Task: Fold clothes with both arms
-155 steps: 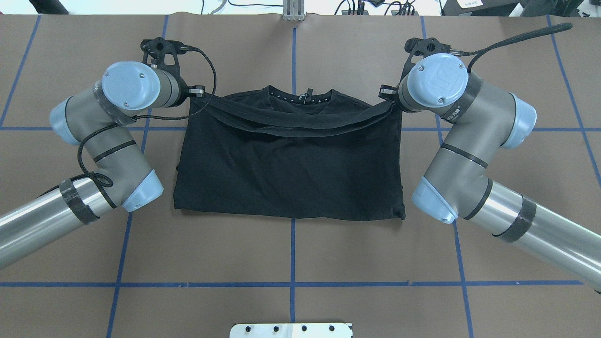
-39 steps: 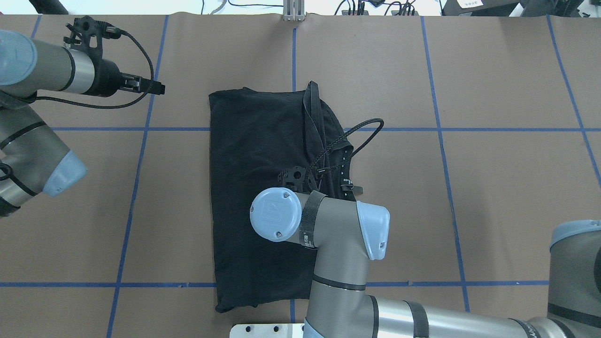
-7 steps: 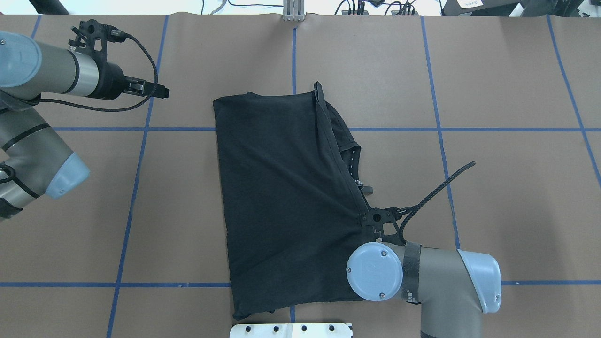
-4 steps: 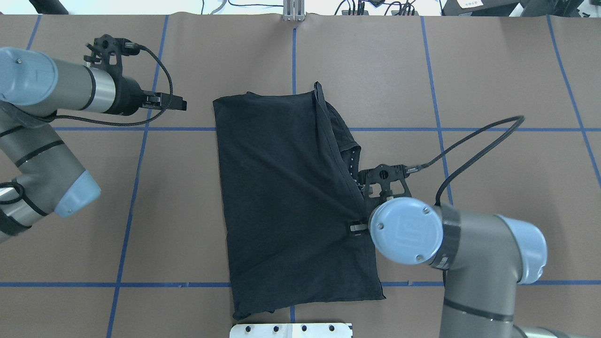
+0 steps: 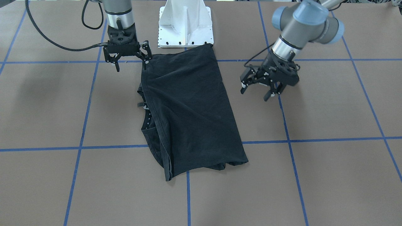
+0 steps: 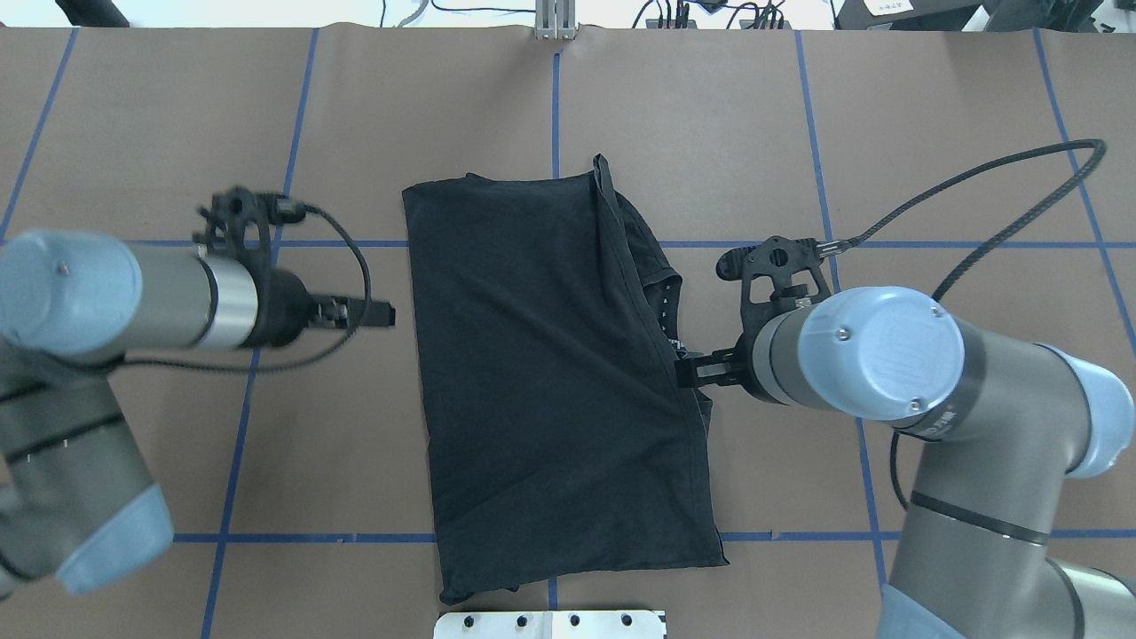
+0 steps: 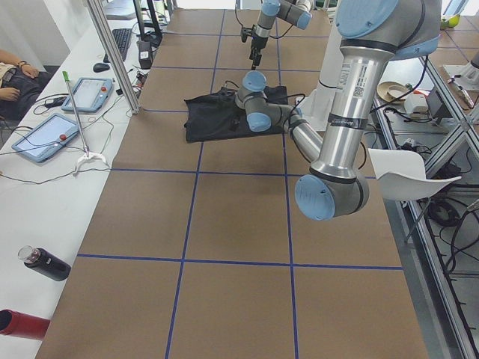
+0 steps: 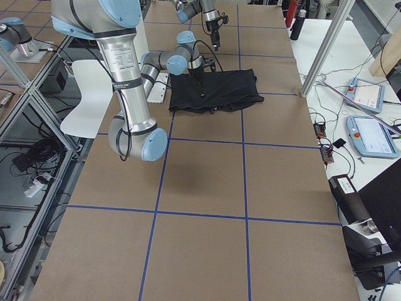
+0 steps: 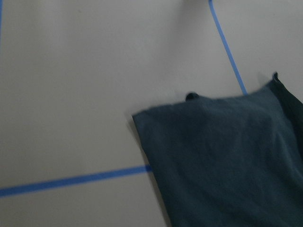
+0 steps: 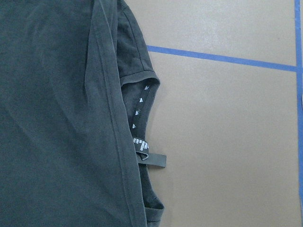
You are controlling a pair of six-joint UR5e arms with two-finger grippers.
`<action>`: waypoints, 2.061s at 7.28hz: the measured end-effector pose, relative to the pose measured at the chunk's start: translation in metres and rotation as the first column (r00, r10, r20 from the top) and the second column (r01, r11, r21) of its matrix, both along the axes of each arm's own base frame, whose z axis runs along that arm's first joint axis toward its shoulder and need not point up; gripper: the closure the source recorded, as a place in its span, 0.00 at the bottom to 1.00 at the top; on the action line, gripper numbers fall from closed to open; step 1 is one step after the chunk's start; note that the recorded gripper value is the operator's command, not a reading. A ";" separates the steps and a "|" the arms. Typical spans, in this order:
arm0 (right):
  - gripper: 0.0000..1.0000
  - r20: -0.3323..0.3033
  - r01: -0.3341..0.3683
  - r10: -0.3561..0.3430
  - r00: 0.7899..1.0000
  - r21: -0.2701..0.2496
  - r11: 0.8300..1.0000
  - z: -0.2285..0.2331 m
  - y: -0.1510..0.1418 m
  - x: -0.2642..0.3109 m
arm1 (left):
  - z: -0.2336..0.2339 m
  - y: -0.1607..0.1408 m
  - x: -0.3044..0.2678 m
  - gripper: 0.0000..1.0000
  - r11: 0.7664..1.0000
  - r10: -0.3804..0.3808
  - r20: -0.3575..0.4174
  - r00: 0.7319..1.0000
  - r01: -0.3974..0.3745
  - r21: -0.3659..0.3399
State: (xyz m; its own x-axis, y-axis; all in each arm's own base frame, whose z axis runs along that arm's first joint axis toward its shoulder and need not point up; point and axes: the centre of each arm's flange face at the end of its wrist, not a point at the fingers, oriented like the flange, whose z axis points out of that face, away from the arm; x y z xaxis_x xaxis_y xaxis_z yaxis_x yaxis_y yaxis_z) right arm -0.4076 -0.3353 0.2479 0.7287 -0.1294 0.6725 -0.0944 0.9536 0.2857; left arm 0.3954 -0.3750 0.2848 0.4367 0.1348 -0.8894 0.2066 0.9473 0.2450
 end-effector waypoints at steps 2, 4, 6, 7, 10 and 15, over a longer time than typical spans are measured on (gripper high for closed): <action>0.00 0.034 0.008 -0.008 0.999 0.008 1.000 0.027 -0.012 0.025 | -0.007 0.067 0.038 0.00 0.994 -0.006 -0.031 0.999 0.002 -0.110; 0.00 0.029 0.005 -0.005 1.000 0.017 1.000 0.036 -0.022 0.038 | -0.002 0.114 0.071 0.01 0.980 -0.006 -0.024 1.000 0.001 -0.198; 0.00 0.027 0.002 -0.002 1.000 0.019 1.000 0.037 -0.024 0.040 | 0.002 0.151 0.093 0.02 0.970 0.029 -0.016 0.999 -0.032 -0.242; 0.00 0.026 0.001 -0.001 1.000 0.020 1.000 0.038 -0.024 0.041 | 0.003 0.169 0.101 0.11 0.965 0.053 -0.017 0.998 -0.056 -0.257; 0.00 0.026 -0.002 0.001 1.000 0.022 1.000 0.037 -0.024 0.041 | 0.008 0.198 0.121 0.31 0.953 0.097 -0.009 0.995 -0.096 -0.287; 0.00 0.025 -0.002 0.002 1.000 0.022 1.000 0.037 -0.024 0.041 | 0.007 0.207 0.146 0.41 0.947 0.108 -0.006 0.994 -0.105 -0.305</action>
State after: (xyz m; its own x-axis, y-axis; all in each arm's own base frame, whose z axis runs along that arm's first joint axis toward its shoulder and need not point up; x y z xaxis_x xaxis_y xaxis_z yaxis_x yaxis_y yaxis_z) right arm -0.3668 -0.3597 0.2854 0.7116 -0.1429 0.6879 -0.1037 0.9470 0.3040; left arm 0.5414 -0.1680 0.2916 0.4443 -0.0950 -0.8908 0.0994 0.9935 -0.0564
